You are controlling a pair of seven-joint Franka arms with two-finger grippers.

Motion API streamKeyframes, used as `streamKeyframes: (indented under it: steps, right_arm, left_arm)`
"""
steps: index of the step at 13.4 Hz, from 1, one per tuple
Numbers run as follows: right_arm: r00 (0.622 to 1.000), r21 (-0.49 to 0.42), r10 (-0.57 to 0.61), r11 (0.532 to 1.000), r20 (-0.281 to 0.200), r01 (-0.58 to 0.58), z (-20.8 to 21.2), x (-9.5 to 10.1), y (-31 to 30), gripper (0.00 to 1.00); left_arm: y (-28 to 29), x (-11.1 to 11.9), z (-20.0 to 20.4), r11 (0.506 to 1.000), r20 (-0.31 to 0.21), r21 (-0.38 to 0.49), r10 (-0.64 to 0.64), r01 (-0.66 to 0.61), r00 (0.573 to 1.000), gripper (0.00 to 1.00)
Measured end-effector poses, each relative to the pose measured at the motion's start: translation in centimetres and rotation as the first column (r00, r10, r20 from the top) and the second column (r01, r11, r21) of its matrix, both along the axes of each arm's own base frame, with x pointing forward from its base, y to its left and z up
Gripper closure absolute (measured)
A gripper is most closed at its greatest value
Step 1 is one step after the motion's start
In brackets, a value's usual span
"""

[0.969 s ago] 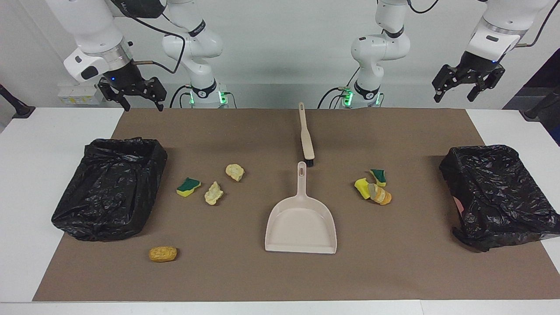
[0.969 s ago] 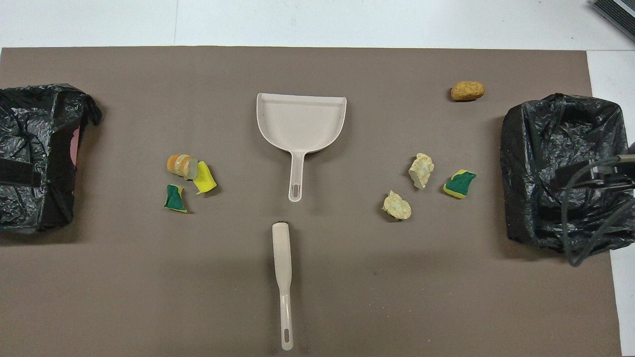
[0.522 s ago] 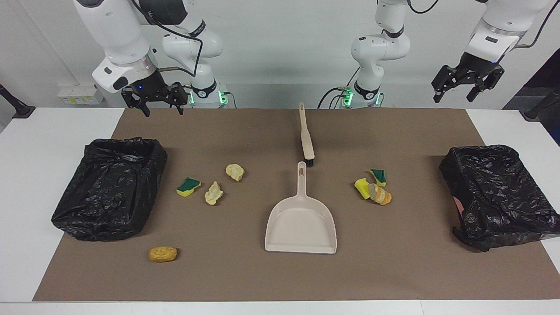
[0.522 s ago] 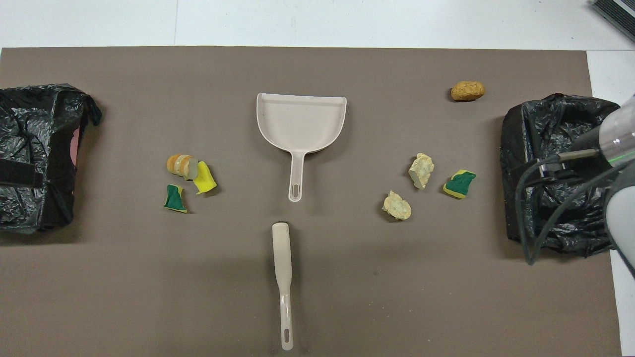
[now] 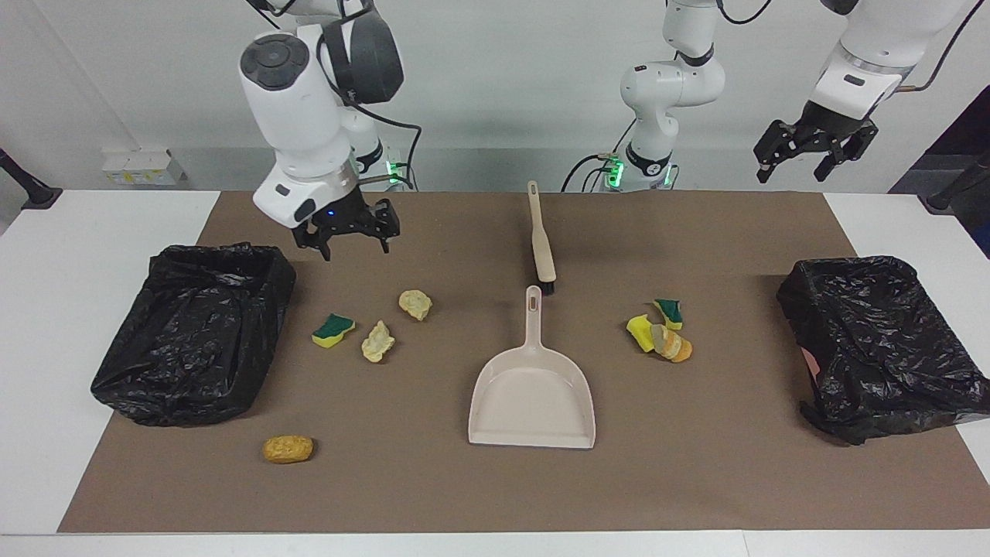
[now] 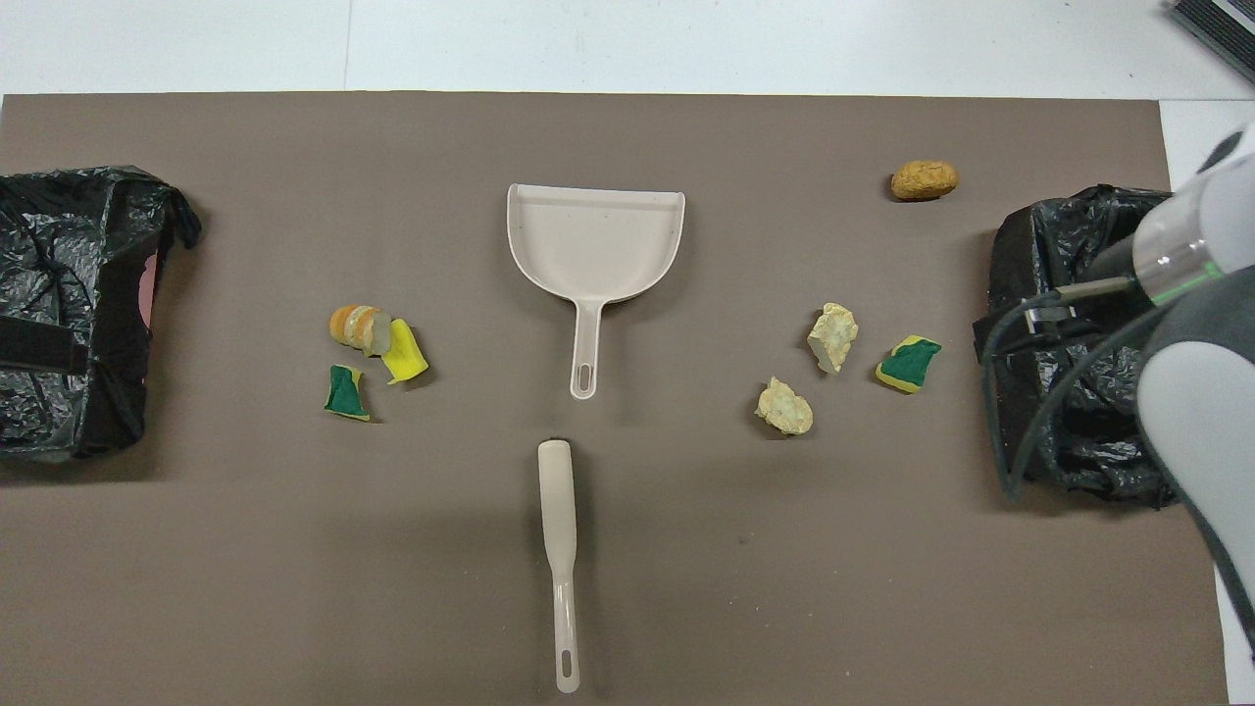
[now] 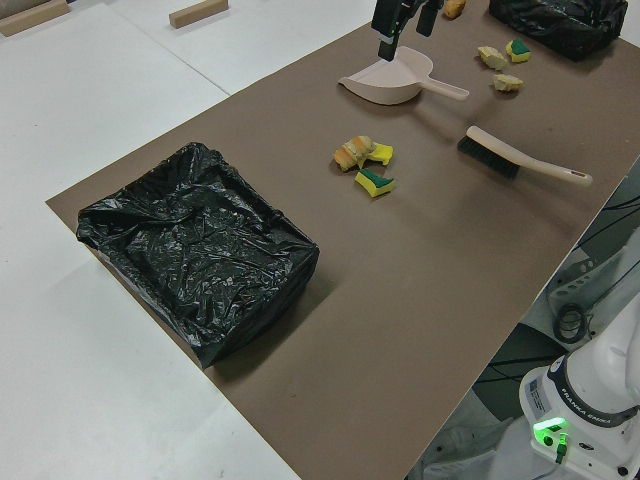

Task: Sweep and dump trash in bin
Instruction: 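Grasp the beige dustpan handle with the right gripper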

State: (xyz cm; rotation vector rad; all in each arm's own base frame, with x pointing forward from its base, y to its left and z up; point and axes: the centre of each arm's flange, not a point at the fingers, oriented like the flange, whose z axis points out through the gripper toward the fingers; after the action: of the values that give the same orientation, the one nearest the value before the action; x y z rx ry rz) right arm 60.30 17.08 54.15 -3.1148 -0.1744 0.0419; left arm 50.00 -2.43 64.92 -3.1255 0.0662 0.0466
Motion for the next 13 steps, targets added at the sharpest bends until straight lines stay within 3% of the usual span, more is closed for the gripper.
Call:
streamKeyframes:
  steps: [3,13]
  right_arm:
    - [0.998,0.017,-0.058,0.998,0.033,0.057,-3.3,1.2,4.5,0.00]
    - [0.976,0.063,-0.209,0.977,0.059,0.206,-13.0,1.4,16.8,0.00]
  left_arm:
    - [-0.5,-1.0,-2.2,1.000,-0.039,0.005,-0.008,0.008,0.999,0.00]
    - [-1.3,-2.1,-5.0,1.000,-0.054,0.010,-0.025,0.025,0.998,0.00]
